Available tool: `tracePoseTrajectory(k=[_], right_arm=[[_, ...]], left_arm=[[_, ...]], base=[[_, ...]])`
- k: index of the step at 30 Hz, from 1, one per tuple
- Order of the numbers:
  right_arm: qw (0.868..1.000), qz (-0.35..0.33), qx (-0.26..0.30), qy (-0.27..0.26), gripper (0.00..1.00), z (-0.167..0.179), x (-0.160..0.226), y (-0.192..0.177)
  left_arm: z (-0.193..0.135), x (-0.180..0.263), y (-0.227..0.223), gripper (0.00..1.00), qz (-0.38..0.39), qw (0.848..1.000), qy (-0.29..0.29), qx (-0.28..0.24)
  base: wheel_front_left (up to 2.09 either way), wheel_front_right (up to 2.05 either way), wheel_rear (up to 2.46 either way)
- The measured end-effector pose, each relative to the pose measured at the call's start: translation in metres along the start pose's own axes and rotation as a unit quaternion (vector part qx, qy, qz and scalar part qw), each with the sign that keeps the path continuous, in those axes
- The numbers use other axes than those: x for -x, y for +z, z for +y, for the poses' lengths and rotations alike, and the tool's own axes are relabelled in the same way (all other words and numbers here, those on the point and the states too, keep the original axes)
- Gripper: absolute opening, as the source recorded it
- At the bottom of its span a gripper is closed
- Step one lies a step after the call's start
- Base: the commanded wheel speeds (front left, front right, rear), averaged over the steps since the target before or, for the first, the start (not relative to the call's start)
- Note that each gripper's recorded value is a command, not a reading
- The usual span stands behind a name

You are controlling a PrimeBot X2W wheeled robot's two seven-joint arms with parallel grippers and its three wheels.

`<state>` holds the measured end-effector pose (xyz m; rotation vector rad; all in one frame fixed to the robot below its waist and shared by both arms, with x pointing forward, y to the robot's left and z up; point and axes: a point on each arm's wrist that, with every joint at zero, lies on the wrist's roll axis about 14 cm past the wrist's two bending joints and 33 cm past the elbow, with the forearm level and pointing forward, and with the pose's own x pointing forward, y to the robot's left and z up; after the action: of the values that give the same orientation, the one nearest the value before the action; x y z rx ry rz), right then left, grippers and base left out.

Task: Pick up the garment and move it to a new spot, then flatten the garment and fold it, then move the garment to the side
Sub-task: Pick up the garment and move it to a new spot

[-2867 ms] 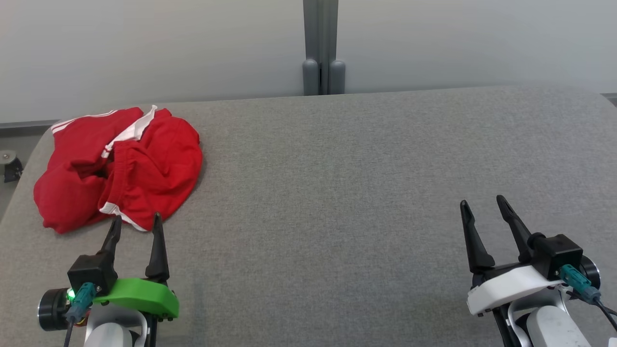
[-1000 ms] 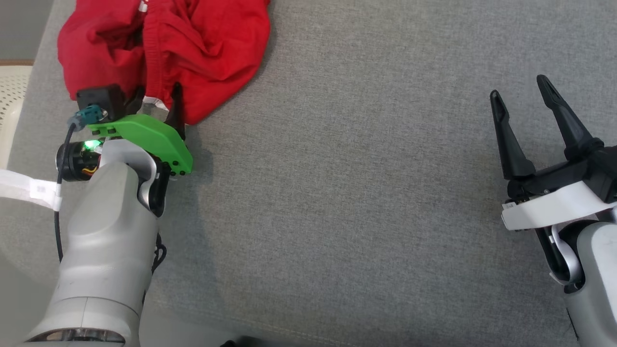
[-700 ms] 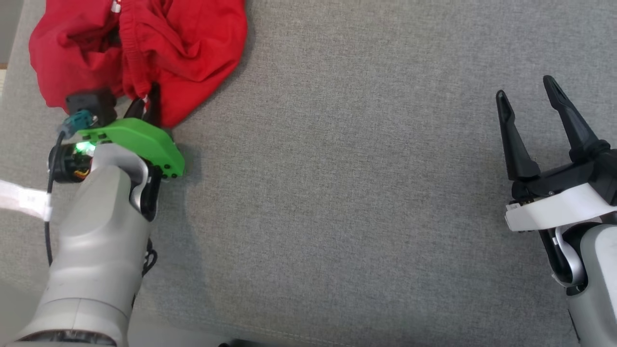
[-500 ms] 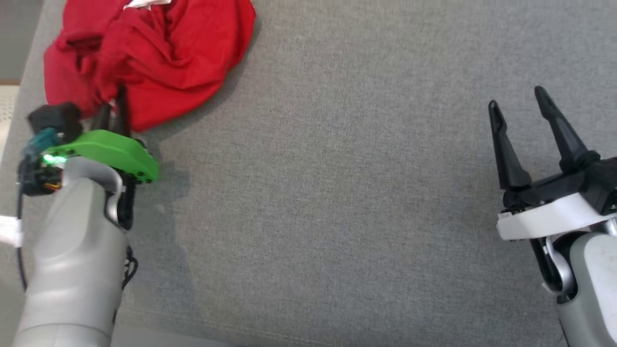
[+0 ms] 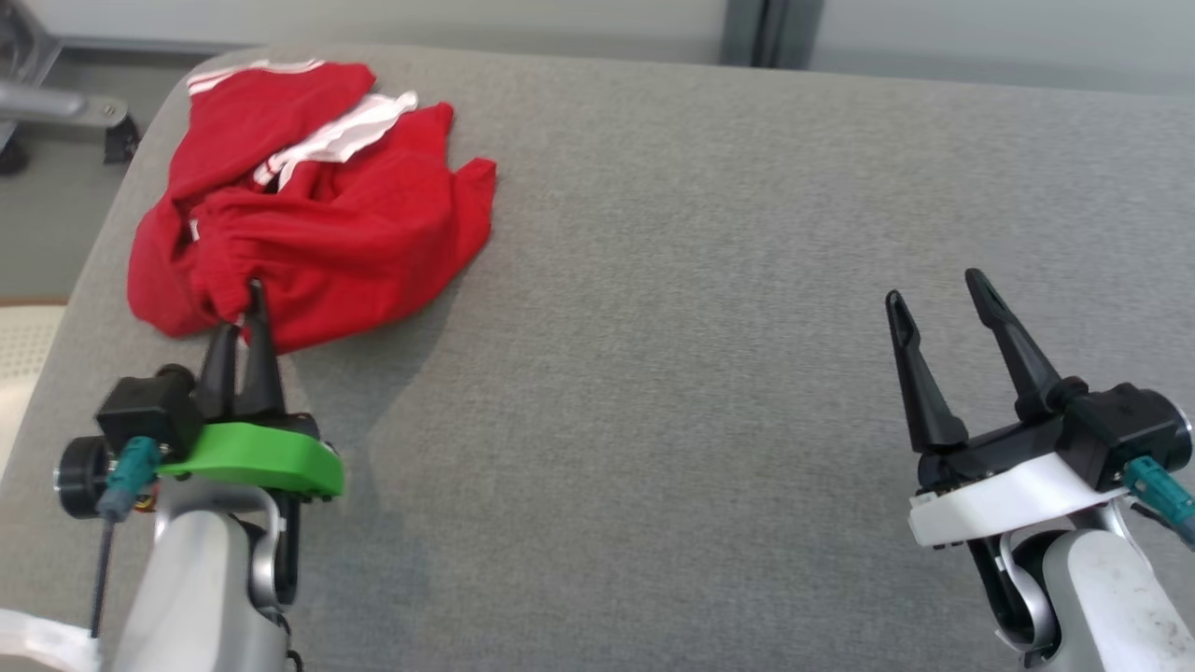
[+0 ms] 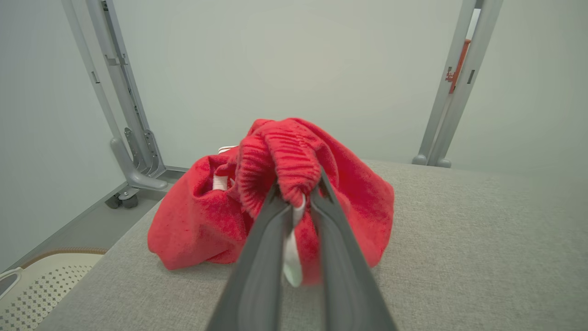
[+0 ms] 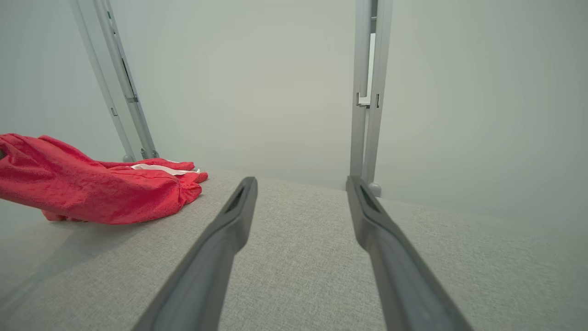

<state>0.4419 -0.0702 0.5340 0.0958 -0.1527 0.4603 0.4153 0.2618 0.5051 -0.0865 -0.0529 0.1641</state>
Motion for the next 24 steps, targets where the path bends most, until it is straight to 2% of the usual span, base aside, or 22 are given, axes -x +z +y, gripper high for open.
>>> tracePoseTrajectory(k=[7, 11, 14, 18, 23, 24], right_arm=[[0.999, -0.024, 0.013, -0.034, 1.0, -0.013, 0.022, 0.026], [0.997, -0.034, 0.017, -0.067, 1.0, -0.029, 0.038, 0.035], [0.994, -0.041, 0.017, -0.098, 1.0, -0.045, 0.05, 0.039], [0.988, -0.035, 0.019, -0.149, 1.0, -0.072, 0.07, 0.035], [0.98, -0.02, 0.022, -0.196, 1.0, -0.097, 0.087, 0.025], [0.979, -0.015, 0.022, -0.203, 1.0, -0.101, 0.089, 0.021]], left_arm=[[-0.098, -0.004, 0.001, 0.0, 0.011, 0.991, -0.135, 0.017], [-0.179, -0.002, -0.004, 0.0, 0.029, 0.968, -0.249, 0.015], [-0.235, 0.007, -0.009, 0.0, 0.04, 0.943, -0.329, 0.009], [-0.306, 0.034, -0.026, 0.0, 0.059, 0.895, -0.441, 0.0], [-0.377, 0.075, -0.03, 0.0, 0.069, 0.828, -0.554, 0.045], [-0.384, 0.079, -0.031, 0.0, 0.071, 0.821, -0.564, 0.052]], base=[[0.0, 0.0, 0.0], [0.0, 0.0, 0.0], [0.0, 0.0, 0.0], [0.0, 0.0, 0.0], [0.0, 0.0, 0.0], [0.0, 0.0, 0.0]])
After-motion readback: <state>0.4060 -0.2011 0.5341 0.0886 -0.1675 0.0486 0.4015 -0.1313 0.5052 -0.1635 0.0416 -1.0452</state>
